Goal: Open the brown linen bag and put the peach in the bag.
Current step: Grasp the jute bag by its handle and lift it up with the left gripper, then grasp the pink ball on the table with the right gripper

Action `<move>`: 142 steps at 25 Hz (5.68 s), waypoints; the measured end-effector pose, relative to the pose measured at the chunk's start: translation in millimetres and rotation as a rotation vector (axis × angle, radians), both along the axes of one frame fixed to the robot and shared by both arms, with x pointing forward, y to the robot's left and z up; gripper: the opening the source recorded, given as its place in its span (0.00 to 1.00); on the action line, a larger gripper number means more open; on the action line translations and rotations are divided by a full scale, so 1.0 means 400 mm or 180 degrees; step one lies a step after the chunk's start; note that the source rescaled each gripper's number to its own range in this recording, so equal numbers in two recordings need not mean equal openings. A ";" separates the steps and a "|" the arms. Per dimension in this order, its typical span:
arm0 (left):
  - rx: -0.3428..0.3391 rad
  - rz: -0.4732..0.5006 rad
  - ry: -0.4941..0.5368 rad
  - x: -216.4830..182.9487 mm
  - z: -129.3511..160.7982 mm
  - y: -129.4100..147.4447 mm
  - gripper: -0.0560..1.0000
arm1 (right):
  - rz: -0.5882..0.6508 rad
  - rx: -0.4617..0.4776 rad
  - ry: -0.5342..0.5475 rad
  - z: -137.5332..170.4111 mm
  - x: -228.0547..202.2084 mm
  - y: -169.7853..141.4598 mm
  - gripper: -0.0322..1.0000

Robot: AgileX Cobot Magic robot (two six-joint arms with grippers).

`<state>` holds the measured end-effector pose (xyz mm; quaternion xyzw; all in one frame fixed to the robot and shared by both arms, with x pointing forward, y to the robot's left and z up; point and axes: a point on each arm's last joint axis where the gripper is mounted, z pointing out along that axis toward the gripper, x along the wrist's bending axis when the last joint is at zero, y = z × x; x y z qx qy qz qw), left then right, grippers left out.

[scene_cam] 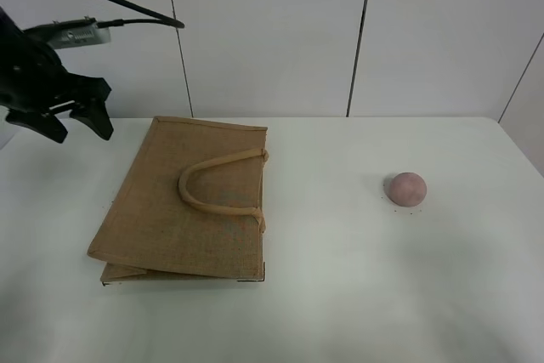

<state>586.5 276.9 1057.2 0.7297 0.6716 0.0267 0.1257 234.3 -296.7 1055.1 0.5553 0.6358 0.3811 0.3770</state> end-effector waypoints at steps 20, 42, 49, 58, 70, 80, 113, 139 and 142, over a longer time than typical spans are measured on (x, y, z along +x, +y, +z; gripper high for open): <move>-0.0011 -0.0313 0.0248 0.160 -0.272 -0.262 1.00 | 0.0000 0.0000 0.0000 0.000 0.000 0.000 1.00; 0.0117 -0.0222 0.0375 0.192 -0.435 -0.262 0.99 | 0.0000 0.0000 0.0000 0.000 0.000 0.000 1.00; 0.0135 -0.0229 0.0376 0.192 -0.436 -0.260 0.53 | -0.0001 0.0003 0.0000 0.000 0.000 0.000 1.00; 0.0158 -0.0167 0.0385 0.196 -0.429 -0.258 0.05 | -0.0001 0.0003 0.0000 0.000 0.000 0.000 1.00; 0.0447 -0.0341 -0.0027 0.256 -0.080 -0.250 0.05 | -0.0001 0.0003 0.0000 0.000 0.000 0.000 1.00; 0.0226 -0.0297 -0.1096 0.177 0.246 -0.227 0.05 | -0.0001 0.0003 0.0000 0.000 0.000 0.000 1.00; -0.0189 -0.0431 -0.1420 0.086 0.375 -0.229 0.05 | 0.0002 -0.0062 0.1783 0.130 0.446 0.023 1.00; -0.0193 -0.0435 -0.1420 0.086 0.375 -0.229 0.05 | -0.0171 0.0242 0.3131 -0.318 1.099 0.089 1.00; -0.0192 -0.0437 -0.1420 0.086 0.375 -0.229 0.05 | -0.0182 0.0231 0.3209 -0.362 1.105 0.089 1.00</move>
